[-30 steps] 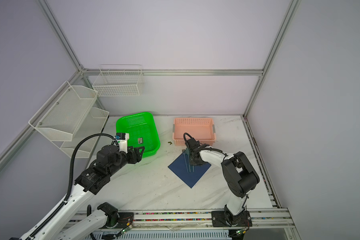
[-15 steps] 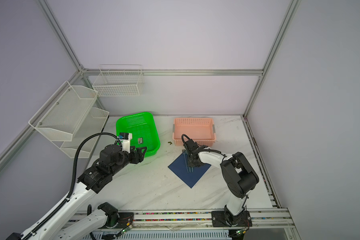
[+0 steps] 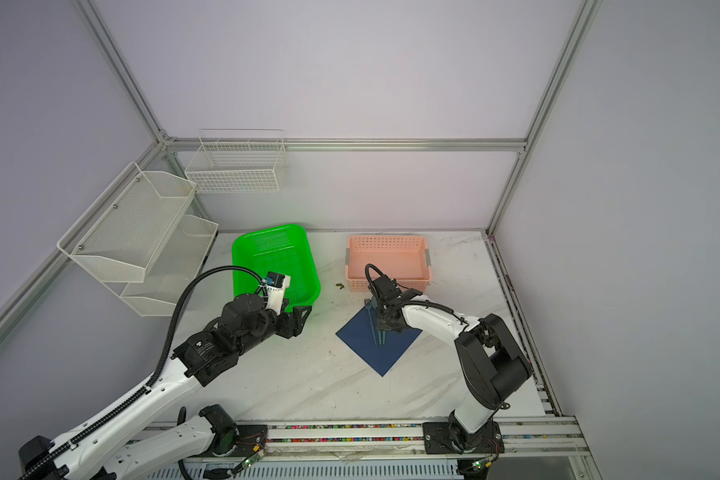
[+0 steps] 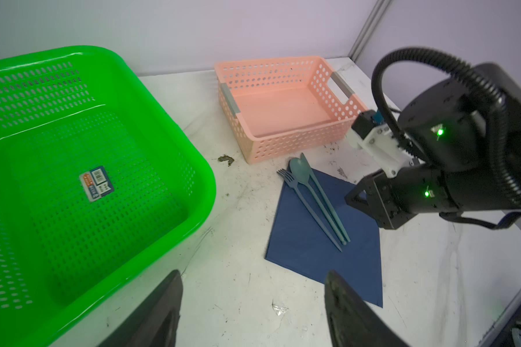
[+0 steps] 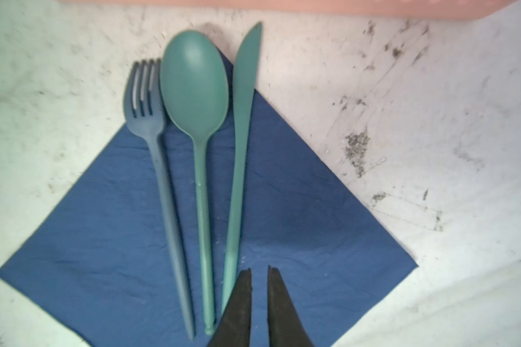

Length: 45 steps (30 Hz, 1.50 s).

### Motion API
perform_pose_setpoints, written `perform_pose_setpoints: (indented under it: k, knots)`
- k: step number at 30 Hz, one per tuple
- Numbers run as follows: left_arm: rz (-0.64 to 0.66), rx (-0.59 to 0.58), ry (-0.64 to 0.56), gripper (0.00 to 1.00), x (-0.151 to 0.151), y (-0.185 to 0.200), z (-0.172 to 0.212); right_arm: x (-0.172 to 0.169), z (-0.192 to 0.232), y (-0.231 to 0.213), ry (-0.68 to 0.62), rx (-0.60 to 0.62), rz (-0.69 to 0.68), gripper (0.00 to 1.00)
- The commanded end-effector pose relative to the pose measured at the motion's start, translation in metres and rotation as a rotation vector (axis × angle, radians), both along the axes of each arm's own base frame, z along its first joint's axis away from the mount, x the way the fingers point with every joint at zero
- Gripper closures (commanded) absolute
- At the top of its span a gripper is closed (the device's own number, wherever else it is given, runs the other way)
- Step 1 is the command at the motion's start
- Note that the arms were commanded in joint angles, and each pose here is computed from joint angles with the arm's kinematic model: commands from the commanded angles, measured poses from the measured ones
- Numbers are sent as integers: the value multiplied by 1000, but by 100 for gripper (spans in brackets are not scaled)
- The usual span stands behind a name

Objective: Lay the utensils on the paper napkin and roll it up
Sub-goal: 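Swing the left gripper toward the near napkin corner while the right gripper rises, then lower the left gripper onto the napkin corner nearest the robot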

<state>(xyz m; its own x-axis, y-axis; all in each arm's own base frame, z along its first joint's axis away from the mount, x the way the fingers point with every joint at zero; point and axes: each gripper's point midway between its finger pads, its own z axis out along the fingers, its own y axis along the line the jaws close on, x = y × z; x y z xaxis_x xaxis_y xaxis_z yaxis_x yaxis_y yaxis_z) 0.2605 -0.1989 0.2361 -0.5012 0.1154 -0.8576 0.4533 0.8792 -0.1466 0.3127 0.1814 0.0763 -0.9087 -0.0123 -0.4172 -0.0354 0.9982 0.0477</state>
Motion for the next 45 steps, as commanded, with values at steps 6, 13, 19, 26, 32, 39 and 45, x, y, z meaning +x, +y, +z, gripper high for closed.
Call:
perform_pose_setpoints:
  k: [6, 13, 19, 26, 32, 39, 45]
  knots:
    - [-374, 192, -118, 28, -45, -105, -5, 32, 99, -53, -240, 37, -173, 76]
    - [-618, 246, -84, 29, -76, -173, -36, 45, 140, -99, -320, 83, -245, 73]
    - [-726, 313, -39, 32, -83, -213, -69, 48, 144, -94, -338, 143, -242, 72]
    - [-812, 348, 13, 35, -85, -240, -96, 48, 139, -92, -333, 161, -240, 72]
    - [-841, 411, 69, 38, -85, -246, -125, 47, 141, -99, -350, 158, -261, 73]
    - [-848, 490, 115, 43, -83, -244, -152, 48, 155, -109, -386, 166, -286, 72]
    - [-841, 539, 129, 46, -80, -240, -166, 48, 152, -110, -382, 176, -288, 73]
